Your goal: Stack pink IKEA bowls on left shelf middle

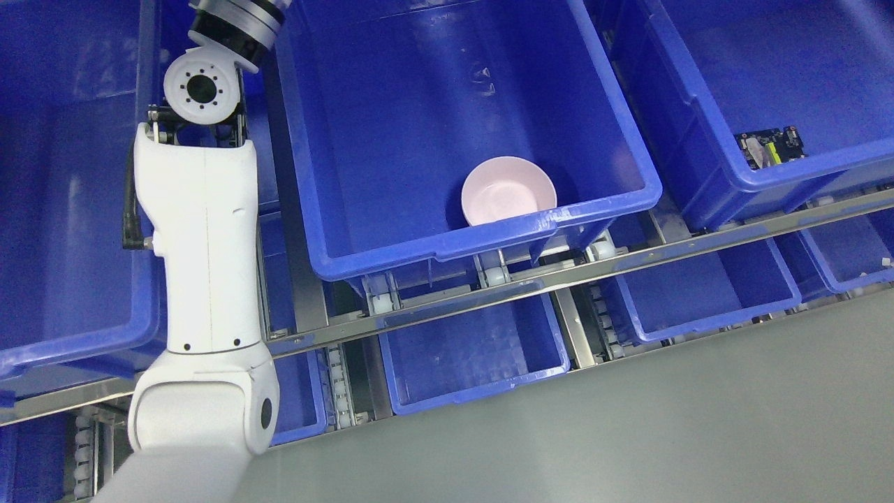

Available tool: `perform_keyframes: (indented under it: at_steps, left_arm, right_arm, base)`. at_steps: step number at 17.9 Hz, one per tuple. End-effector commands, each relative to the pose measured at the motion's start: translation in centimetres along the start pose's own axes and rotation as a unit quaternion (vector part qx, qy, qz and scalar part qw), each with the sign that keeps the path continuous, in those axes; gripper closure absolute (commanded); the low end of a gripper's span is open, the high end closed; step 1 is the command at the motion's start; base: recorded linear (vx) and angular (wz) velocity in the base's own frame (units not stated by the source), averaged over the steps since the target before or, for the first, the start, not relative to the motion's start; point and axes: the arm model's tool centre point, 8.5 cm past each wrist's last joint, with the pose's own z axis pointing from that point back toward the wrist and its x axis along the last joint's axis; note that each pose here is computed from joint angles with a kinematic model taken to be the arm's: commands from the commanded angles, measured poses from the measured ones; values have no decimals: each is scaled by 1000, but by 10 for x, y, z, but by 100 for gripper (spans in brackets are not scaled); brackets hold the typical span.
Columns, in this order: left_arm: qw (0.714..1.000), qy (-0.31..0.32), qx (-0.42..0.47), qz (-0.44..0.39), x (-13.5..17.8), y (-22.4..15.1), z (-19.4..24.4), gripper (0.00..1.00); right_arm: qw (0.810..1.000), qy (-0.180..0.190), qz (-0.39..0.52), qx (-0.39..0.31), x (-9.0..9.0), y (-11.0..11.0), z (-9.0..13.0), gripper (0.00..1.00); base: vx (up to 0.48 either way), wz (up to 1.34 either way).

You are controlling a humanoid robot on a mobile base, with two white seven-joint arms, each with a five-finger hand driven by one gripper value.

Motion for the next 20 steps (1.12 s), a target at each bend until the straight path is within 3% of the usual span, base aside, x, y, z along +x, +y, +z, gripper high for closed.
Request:
perform_keyframes:
  at_steps: [1,4,13,20]
  left_arm:
    - [984,15,158,86,5,32,46,0]
    - [984,26,140,110,23,18,58,0]
    - [983,53,108,139,-8,-29,105,0]
    - [983,46,106,141,-7,-32,106,0]
  right_arm:
    - [1000,-2,2,-9,2,-11,1,0]
    - [1000,-2,2,-9,2,-11,1,0]
    - [1000,-2,2,-9,2,-11,1,0]
    - [1000,-2,2,-9,2,-11,1,0]
  base:
    - [-29,11]
    - [-75,74]
    - [-150,52]
    - [-174,-234]
